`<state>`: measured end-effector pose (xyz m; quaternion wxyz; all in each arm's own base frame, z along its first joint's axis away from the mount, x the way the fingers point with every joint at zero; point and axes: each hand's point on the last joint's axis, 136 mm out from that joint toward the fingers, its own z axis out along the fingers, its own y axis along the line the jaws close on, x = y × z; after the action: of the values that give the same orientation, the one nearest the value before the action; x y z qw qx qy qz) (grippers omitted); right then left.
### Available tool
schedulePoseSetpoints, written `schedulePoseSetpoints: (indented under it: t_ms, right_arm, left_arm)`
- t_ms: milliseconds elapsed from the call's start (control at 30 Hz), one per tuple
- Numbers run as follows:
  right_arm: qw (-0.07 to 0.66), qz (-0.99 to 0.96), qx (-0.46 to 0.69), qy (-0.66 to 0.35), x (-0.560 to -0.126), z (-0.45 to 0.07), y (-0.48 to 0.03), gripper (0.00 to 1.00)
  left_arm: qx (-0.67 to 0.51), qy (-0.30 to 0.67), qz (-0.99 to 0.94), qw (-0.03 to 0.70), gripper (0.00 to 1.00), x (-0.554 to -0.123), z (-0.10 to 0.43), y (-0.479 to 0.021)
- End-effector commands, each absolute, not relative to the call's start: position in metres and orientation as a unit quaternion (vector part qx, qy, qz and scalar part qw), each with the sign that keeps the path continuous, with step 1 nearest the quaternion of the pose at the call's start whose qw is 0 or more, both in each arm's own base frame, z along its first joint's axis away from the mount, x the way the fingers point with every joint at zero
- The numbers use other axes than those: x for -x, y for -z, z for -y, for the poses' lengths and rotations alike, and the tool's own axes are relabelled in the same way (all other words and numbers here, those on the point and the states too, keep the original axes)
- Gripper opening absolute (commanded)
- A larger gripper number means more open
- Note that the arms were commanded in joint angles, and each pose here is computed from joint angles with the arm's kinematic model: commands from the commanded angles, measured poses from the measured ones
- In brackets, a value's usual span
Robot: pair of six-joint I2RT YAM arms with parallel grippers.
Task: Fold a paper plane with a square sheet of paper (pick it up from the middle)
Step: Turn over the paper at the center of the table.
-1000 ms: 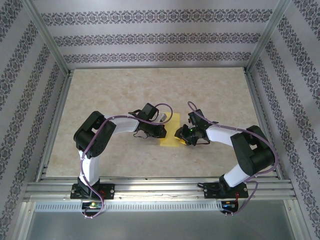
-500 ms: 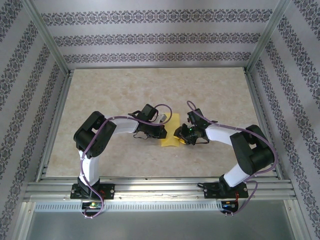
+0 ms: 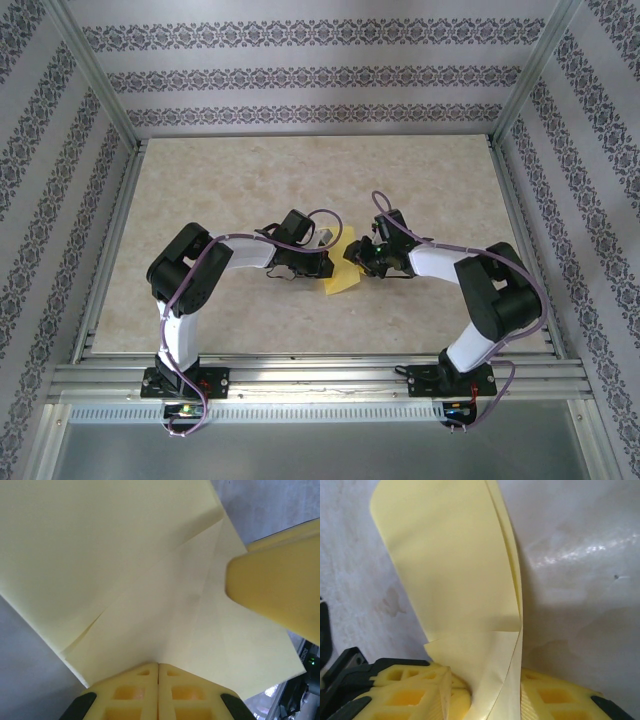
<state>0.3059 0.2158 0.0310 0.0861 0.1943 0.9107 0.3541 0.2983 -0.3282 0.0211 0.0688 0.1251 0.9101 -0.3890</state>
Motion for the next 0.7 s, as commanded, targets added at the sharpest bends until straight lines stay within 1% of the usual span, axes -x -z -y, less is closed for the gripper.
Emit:
schedulePoseSetpoints:
  t_ms: [0, 100, 167, 267, 300, 433, 533, 600, 667]
  right_arm:
    - [0.096, -0.91, -0.19, -0.357, -0.312, -0.215, -0.032, 0.37]
    - [0.099, -0.91, -0.187, -0.356, -0.315, -0.212, -0.028, 0.36]
    - [0.101, -0.907, -0.18, -0.367, -0.319, -0.215, -0.028, 0.34]
    - [0.103, -0.902, -0.179, -0.379, -0.323, -0.216, -0.025, 0.28]
    - [0.102, -0.9, -0.178, -0.384, -0.325, -0.217, -0.025, 0.24]
    - [0.113, -0.894, -0.171, -0.399, -0.33, -0.219, -0.028, 0.15]
    - [0.128, -0.888, -0.162, -0.411, -0.333, -0.218, -0.041, 0.05]
    - [0.143, -0.887, -0.145, -0.414, -0.336, -0.216, -0.053, 0.01]
    - [0.154, -0.892, -0.124, -0.407, -0.337, -0.213, -0.066, 0.0]
  left_arm:
    - [-0.114, 0.393, -0.91, 0.068, 0.08, -0.298, 0.324, -0.023]
    - [-0.113, 0.396, -0.909, 0.067, 0.08, -0.298, 0.324, -0.024]
    - [-0.114, 0.399, -0.908, 0.067, 0.08, -0.298, 0.324, -0.025]
    - [-0.113, 0.402, -0.906, 0.067, 0.08, -0.298, 0.325, -0.026]
    - [-0.111, 0.406, -0.905, 0.069, 0.08, -0.298, 0.325, -0.027]
    - [-0.11, 0.41, -0.903, 0.073, 0.09, -0.299, 0.326, -0.031]
    - [-0.112, 0.417, -0.897, 0.095, 0.15, -0.303, 0.326, -0.045]
    - [-0.117, 0.415, -0.894, 0.124, 0.24, -0.307, 0.324, -0.061]
    - [-0.118, 0.406, -0.891, 0.162, 0.33, -0.312, 0.318, -0.079]
